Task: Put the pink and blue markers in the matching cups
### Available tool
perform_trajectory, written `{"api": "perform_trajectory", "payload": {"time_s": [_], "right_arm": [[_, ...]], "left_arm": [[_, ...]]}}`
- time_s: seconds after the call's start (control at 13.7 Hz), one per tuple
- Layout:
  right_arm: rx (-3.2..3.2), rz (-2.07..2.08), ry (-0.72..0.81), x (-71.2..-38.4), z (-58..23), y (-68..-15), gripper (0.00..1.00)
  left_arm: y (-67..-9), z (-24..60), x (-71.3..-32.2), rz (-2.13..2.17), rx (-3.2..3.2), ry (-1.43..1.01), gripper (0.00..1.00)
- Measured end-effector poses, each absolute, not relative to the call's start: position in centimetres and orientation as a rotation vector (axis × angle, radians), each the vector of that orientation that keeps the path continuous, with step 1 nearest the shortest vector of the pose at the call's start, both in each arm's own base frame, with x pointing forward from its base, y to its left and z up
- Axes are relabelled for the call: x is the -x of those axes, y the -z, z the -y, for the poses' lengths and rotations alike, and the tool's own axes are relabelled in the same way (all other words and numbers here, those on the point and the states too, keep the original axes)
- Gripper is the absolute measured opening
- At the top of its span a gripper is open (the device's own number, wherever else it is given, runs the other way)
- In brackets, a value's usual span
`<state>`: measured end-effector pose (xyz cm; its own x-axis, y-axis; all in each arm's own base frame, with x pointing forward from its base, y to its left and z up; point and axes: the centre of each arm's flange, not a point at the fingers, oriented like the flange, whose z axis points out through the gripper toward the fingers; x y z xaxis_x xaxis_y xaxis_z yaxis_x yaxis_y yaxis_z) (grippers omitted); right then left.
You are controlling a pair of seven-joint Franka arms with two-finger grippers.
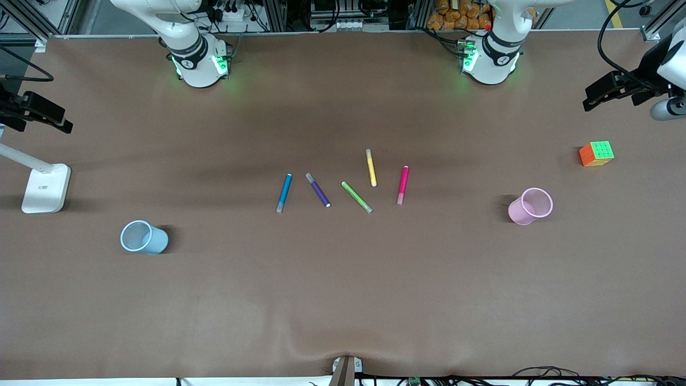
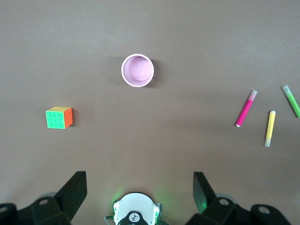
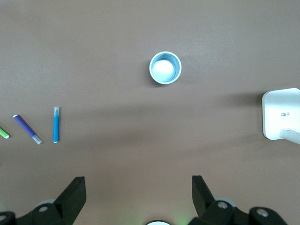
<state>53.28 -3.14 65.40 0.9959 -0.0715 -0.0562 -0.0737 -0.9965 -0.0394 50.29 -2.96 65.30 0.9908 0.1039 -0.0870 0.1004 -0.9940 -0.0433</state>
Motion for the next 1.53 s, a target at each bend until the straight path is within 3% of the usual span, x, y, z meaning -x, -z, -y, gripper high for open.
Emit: {"api": "perform_trajectory", "payload": {"time_s": [0.58, 1.32, 1.53], "right_arm": [[3.096, -0.107, -0.085, -53.3, 2.9, -65.4, 1.0], [3.091, -0.101, -0.086, -53.3, 2.7, -65.4, 1.0], [3.089, -0.097, -0.086, -53.4, 2.5, -65.3, 1.0]], "left_arm": [[-63.9, 3.2, -51.1, 0.153, 3.091, -0.185, 1.0], [-56.6, 9.8, -53.5, -0.039, 3.065, -0.405, 1.0], [-51.6, 13.7, -54.4, -0.148, 3.031, -0.543, 1.0]]}}
